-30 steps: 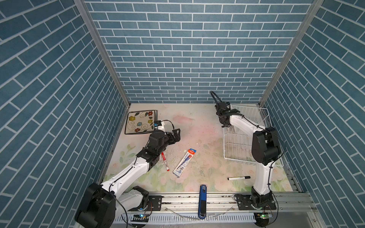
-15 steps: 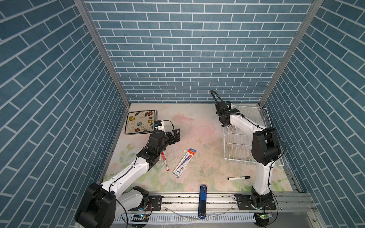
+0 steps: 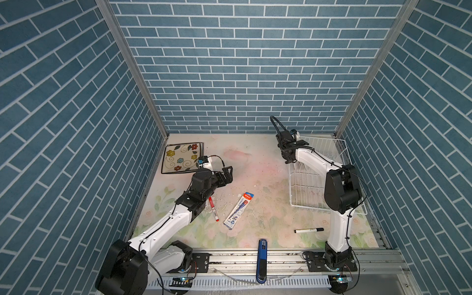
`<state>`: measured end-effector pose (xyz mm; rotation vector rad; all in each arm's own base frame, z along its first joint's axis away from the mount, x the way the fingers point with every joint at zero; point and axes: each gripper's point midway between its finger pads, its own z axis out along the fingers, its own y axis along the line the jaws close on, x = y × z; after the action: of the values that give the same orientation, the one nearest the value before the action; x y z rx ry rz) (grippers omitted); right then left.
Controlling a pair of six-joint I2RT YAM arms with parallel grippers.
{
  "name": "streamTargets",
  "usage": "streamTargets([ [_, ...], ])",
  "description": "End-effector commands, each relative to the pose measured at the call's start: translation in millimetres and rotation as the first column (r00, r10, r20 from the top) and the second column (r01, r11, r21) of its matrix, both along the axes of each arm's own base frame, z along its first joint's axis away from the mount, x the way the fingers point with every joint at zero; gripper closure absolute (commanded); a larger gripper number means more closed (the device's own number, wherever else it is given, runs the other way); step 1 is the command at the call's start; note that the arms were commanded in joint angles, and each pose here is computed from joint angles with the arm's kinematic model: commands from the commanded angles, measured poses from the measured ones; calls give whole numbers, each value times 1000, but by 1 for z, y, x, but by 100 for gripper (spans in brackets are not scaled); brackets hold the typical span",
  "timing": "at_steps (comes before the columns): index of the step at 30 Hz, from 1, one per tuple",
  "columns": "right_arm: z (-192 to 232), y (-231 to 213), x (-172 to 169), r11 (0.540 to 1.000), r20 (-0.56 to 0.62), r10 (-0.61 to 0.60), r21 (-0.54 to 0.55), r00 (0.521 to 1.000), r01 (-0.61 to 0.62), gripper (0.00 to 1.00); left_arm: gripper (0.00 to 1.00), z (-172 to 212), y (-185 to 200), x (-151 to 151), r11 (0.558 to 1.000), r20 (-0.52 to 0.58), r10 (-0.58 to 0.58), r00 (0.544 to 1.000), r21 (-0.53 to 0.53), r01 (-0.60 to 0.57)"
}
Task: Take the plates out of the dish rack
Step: 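Close the right gripper on the sunburst plate and lift it from the rack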
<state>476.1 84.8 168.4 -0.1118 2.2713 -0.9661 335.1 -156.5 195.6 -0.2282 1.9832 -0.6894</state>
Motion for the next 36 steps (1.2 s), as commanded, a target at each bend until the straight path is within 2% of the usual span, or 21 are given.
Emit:
streamTargets([
  [1,23,-1,5,996,17,7,-85,1000,-6,100,0,14,0,-1,1000,27,2,1000,5,-2],
  [25,105,7,-12,998,243,43,-63,969,-28,100,0,17,-9,-7,998,18,-50,999,-31,51],
  [32,154,5,-39,998,326,62,-27,943,-57,100,0,23,-11,-8,997,13,-64,998,-36,64],
  [36,175,-1,-64,992,373,75,71,925,-109,100,0,25,-15,-7,996,24,-82,996,-41,83],
])
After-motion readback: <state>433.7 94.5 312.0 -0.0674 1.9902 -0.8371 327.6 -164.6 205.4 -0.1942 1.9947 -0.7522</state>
